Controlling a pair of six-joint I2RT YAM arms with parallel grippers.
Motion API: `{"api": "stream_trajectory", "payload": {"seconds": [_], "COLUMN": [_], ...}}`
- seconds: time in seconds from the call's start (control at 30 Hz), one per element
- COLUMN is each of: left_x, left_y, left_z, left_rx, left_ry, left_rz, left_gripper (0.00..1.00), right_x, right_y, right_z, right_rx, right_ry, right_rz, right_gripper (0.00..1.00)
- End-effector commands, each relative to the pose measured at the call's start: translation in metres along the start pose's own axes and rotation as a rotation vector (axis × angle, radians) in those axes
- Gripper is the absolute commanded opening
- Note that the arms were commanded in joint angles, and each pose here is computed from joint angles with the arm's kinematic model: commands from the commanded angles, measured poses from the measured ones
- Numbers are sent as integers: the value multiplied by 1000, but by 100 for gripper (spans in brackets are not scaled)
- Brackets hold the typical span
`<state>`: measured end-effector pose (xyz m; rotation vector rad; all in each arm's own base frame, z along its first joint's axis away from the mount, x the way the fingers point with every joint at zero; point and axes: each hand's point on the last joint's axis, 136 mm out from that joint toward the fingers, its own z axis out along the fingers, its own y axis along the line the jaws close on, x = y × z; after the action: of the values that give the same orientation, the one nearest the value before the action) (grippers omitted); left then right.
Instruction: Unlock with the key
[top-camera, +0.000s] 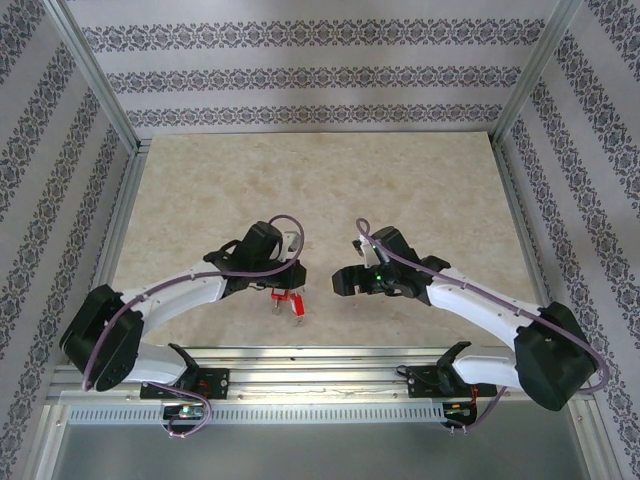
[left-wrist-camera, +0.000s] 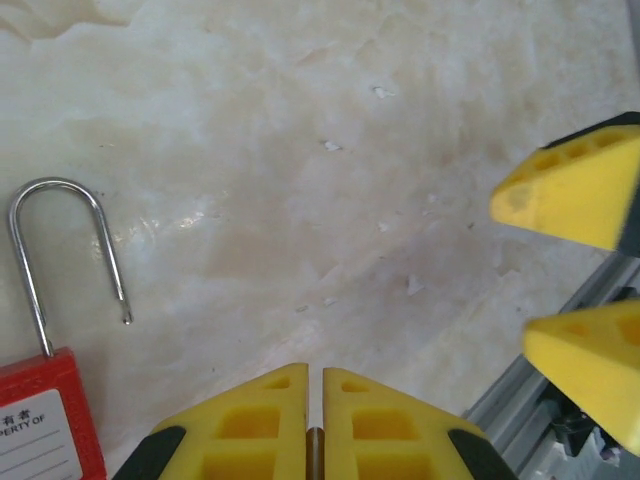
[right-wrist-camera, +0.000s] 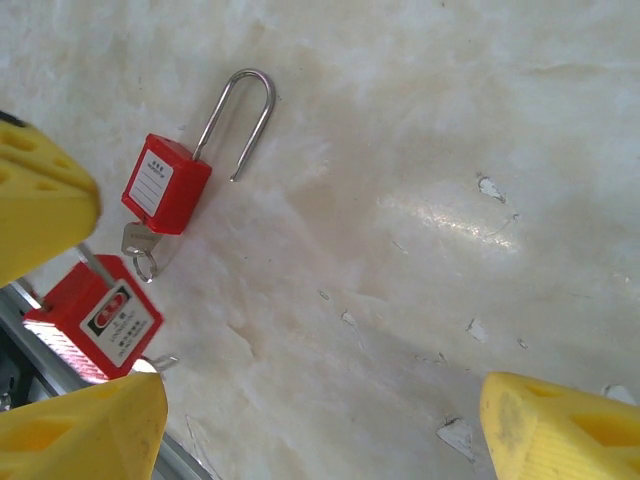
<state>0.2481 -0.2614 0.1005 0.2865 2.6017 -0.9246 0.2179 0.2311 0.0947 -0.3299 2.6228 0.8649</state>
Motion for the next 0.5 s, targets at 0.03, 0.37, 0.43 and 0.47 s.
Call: {"api": "stream_trajectory", "payload": {"seconds": [0.03, 0.37, 0.43, 0.47], "left_x": [-1, -4, -4, -4], "left_y": [1, 5, 2, 1], "left_z": [10, 52, 60, 65], "left_rx": [-70, -125, -113, -108], "left_ry": [57, 160, 170, 177], "left_rz": [26, 25, 29, 29], "left_gripper": [0, 0, 0, 0], "right_x": [-8, -5, -5, -5], "right_y": [0, -6, -6, -7], "right_z": [-10, -17, -19, -20], "right_rx": [17, 37, 36, 38], "right_ry": [-32, -33, -37, -41], "right_rz": [-25, -37, -37, -37], "right_gripper": [81, 82, 82, 82]}}
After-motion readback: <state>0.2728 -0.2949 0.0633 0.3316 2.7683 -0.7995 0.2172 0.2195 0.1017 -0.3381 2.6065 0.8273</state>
